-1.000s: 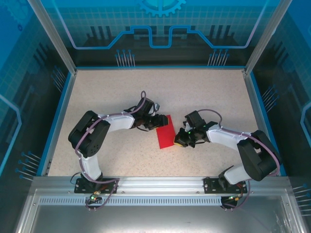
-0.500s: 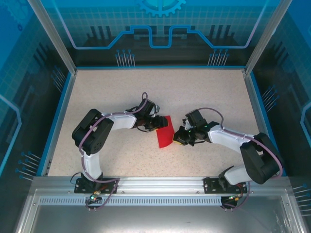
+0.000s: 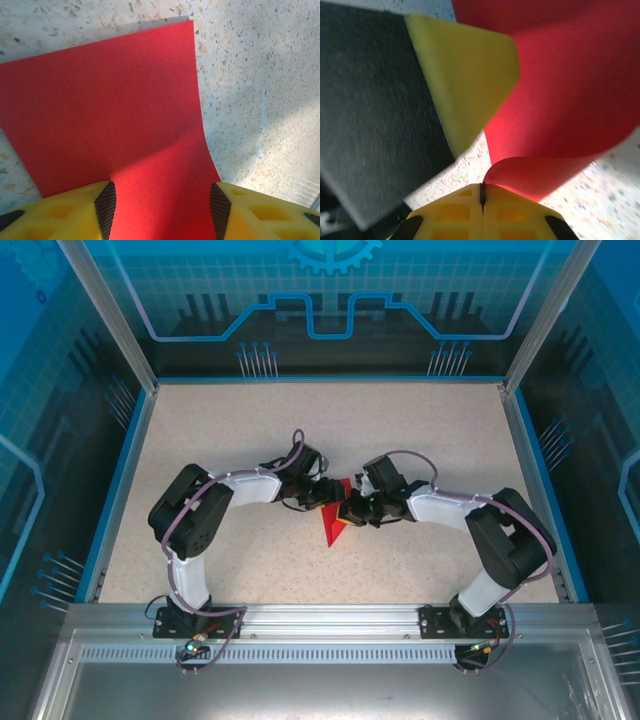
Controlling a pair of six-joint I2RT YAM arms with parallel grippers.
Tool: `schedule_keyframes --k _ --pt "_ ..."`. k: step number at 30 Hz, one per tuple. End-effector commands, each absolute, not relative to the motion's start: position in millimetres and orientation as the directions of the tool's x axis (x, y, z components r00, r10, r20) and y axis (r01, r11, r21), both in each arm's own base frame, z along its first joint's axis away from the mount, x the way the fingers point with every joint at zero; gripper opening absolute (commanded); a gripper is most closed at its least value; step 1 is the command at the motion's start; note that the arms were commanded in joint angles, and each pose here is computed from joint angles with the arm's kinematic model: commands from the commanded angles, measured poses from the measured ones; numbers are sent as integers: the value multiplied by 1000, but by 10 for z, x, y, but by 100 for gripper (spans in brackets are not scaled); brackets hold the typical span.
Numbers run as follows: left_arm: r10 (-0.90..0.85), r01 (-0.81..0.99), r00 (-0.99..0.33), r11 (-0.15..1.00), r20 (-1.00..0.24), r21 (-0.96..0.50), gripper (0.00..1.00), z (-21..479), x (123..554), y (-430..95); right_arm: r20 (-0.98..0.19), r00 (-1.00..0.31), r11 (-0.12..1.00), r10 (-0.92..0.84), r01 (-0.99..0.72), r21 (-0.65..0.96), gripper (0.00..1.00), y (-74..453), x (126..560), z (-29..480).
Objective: Fold a paper plane with a square sheet of paper (pick it up from the middle)
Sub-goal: Third fold the triangle at the center of the table.
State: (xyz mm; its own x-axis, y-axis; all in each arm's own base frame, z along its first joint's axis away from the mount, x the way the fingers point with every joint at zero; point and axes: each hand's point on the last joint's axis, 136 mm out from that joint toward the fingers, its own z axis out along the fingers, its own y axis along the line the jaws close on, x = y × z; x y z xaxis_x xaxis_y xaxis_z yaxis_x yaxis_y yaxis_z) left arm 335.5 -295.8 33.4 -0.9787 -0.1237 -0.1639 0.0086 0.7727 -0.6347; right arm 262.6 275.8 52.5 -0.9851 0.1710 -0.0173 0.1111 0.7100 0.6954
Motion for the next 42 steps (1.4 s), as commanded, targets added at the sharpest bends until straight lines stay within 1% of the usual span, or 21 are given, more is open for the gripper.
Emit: schedule_keyframes --k 1,4,13,18,34,42 --pt "-106 68 -964 788 -243 -612 55 633 3440 -2948 -38 -989 727 144 79 682 1 2834 2667 437" --pt "-121 50 -958 822 -260 -567 55 592 3509 -2855 -56 -989 735 136 63 675 1 2863 2696 379" --pt "-133 2 -966 852 -221 -524 50 341 3539 -2797 -76 -992 725 96 18 689 2 2962 2706 331" --pt "-123 -3 -969 871 -213 -491 49 259 3530 -2750 -80 -992 724 93 13 690 2 3002 2747 317" --pt "-119 -14 -975 879 -190 -476 48 162 3484 -2720 -51 -996 739 75 21 673 2 3008 2693 176" --pt "-118 -14 -975 879 -188 -477 48 158 3478 -2723 -59 -995 741 82 21 671 2 3011 2725 180"
